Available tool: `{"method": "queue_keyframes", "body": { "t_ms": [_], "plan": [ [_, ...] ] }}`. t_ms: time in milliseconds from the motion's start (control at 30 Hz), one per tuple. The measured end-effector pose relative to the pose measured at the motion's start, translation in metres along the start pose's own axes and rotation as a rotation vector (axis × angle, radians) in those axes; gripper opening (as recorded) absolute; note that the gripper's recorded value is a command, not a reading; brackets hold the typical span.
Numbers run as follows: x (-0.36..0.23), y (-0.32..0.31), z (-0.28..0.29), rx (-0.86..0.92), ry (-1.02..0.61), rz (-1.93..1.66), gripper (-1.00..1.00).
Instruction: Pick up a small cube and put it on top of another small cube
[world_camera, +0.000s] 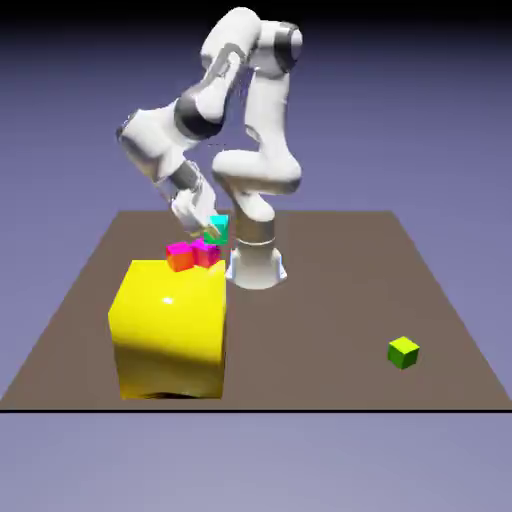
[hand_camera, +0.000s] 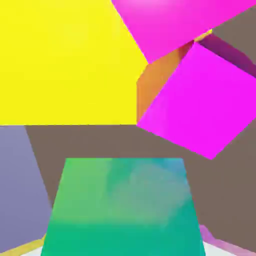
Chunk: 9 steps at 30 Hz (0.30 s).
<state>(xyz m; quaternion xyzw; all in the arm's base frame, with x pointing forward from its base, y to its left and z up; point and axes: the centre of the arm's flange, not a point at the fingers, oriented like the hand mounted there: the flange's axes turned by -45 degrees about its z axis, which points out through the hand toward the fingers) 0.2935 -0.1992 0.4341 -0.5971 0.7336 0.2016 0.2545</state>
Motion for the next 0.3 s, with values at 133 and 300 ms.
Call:
{"method": "queue_keyframes", "body": {
  "t_ms": [133,300],
  "plan": [
    [0.012,0.003,0.028,0.016,-0.004,0.029,-1.0],
    [0.015,0.004,0.043,0.015,-0.003,0.03,1.0]
  ]
}}
